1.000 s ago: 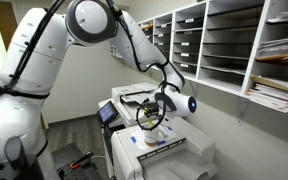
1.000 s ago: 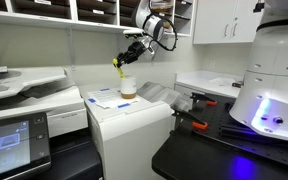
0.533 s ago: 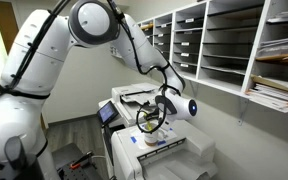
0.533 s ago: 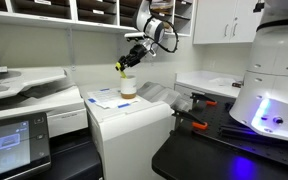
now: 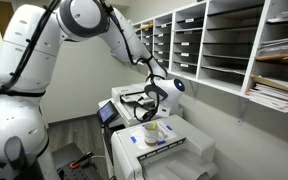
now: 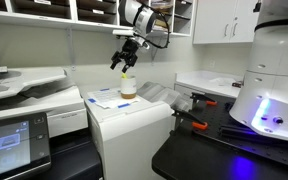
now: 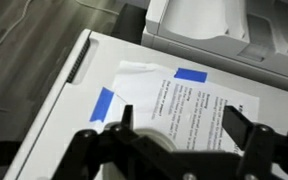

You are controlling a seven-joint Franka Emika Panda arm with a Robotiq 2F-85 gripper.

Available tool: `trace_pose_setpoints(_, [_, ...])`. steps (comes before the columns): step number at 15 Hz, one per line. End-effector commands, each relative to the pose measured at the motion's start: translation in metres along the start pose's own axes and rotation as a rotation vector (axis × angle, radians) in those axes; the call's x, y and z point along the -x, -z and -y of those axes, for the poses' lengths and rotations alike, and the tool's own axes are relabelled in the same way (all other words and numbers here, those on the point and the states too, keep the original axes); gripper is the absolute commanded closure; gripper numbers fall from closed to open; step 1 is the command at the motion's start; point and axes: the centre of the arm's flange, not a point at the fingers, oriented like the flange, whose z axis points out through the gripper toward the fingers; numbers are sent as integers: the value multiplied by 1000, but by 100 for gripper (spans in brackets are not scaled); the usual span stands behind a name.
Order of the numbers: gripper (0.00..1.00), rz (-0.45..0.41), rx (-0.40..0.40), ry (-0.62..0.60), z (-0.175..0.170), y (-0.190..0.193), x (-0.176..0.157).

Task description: Put the marker in the cup

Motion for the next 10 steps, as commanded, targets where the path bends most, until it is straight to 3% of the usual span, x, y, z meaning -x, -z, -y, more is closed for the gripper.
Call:
trace_pose_setpoints(1, [0,-201,17,43,-17,0,49])
trace_pose_setpoints(5, [0,-438,28,80,-29,-7,88])
trace_pose_setpoints(10, [0,-740,46,77,-42,-7,106])
